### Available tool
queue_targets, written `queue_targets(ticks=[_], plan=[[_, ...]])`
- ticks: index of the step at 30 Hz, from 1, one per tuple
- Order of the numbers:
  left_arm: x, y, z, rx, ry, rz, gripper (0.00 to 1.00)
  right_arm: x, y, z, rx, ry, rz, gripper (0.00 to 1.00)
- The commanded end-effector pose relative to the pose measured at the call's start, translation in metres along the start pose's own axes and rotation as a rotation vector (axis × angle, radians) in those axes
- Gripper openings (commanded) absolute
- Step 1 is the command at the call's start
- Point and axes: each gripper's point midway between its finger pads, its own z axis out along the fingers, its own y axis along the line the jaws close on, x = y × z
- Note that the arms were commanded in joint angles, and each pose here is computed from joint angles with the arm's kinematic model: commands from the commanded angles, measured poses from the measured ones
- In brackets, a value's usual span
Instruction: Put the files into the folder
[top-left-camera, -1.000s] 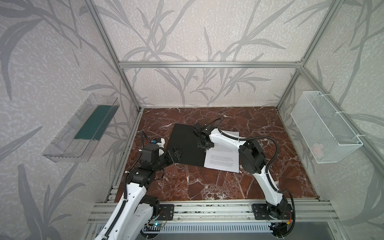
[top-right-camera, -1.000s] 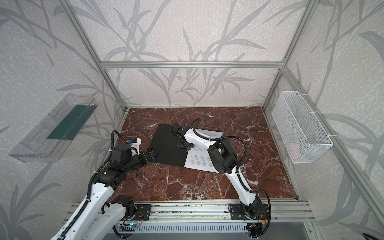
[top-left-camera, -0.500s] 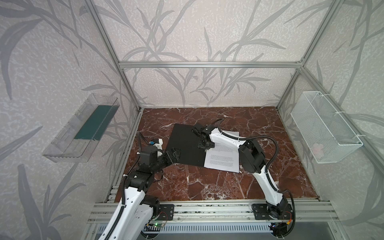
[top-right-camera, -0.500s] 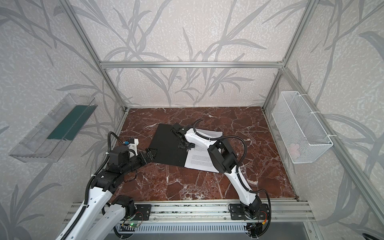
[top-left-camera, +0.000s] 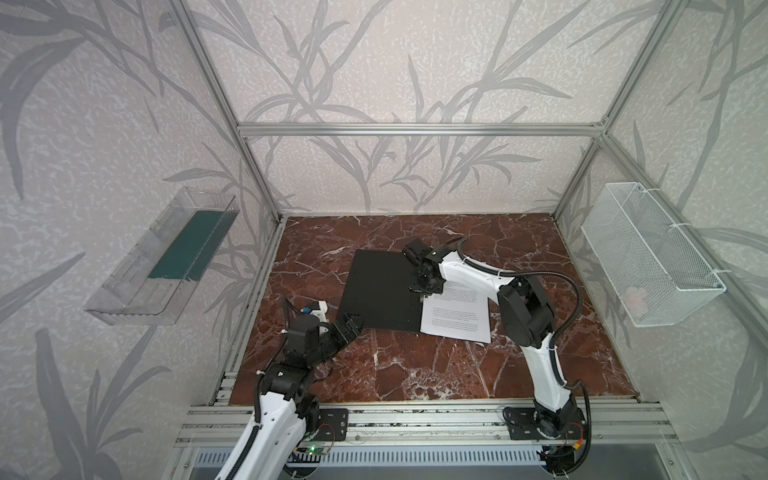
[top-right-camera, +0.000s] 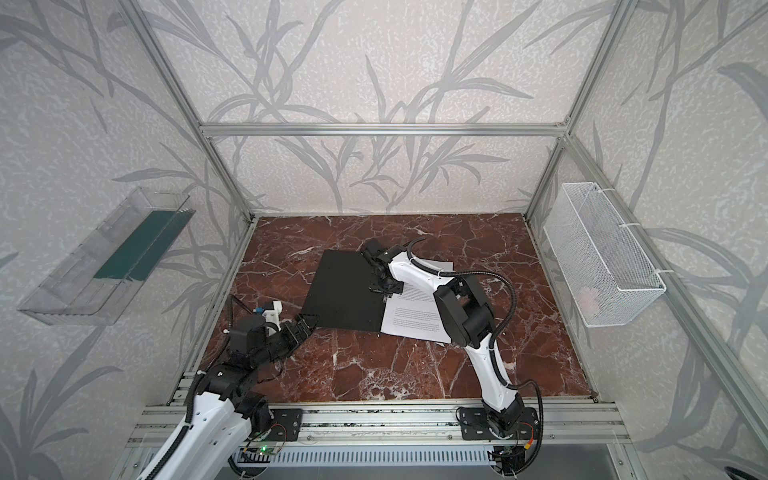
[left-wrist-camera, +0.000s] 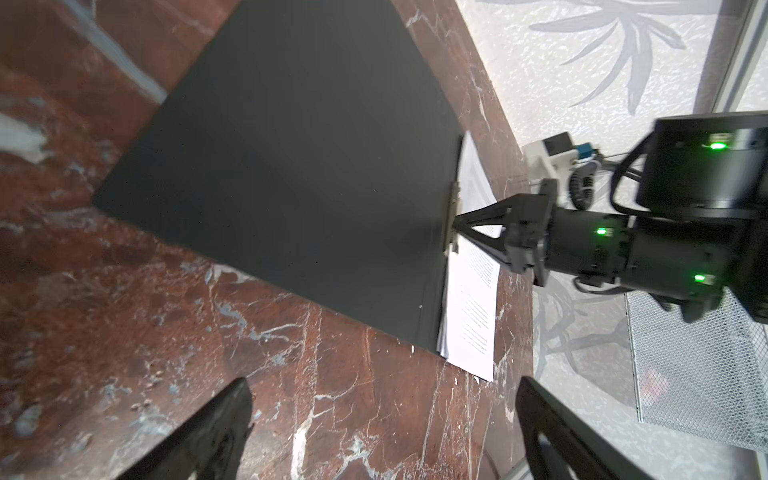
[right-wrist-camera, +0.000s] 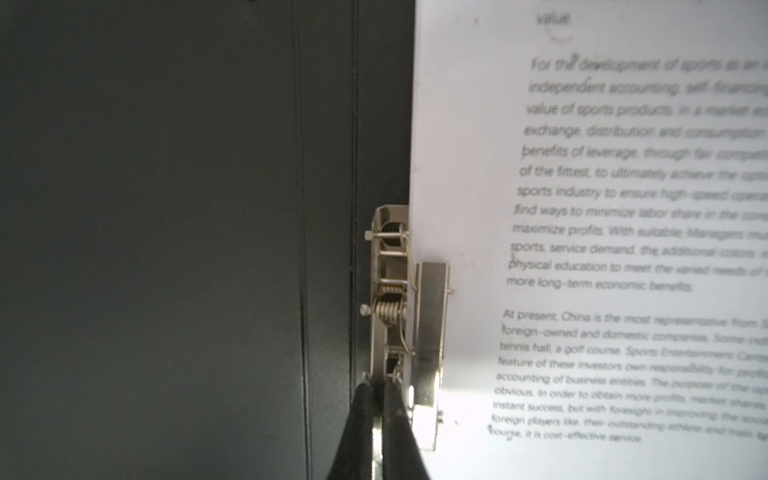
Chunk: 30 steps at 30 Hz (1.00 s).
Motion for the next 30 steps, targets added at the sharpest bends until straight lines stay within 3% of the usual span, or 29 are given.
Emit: queue_targets(ticks=[1,10,13,18,24,27,30], plan=[[0.000,-0.004,0.006,0.089,-0.047,-0.102,0.99,-0.022,0.012,-0.045,-0.155,-0.057,0.097,0.00],[-0.027,0.004,0.021,0.123,-0.229,-0.136,0.99,-0.016,0.000,-0.057,-0.208,-0.038,0.125,0.00],[-0.032,0.001,0.034,0.060,-0.204,-0.120,0.99,-0.010,-0.003,-0.057,-0.221,-0.027,0.129,0.00],[-0.044,0.002,0.063,0.069,-0.228,-0.132,0.99,-0.005,-0.008,-0.060,-0.249,-0.016,0.136,0.00],[-0.069,-0.041,0.074,0.304,-0.314,-0.051,0.99,0.004,-0.011,-0.051,-0.247,0.016,0.083,0.00],[-0.068,-0.071,0.073,0.420,-0.266,-0.004,0.99,0.010,-0.012,-0.040,-0.230,0.035,0.035,0.00],[-0.060,-0.089,0.063,0.457,-0.237,0.063,0.99,0.015,-0.015,-0.026,-0.195,0.049,0.006,0.00]])
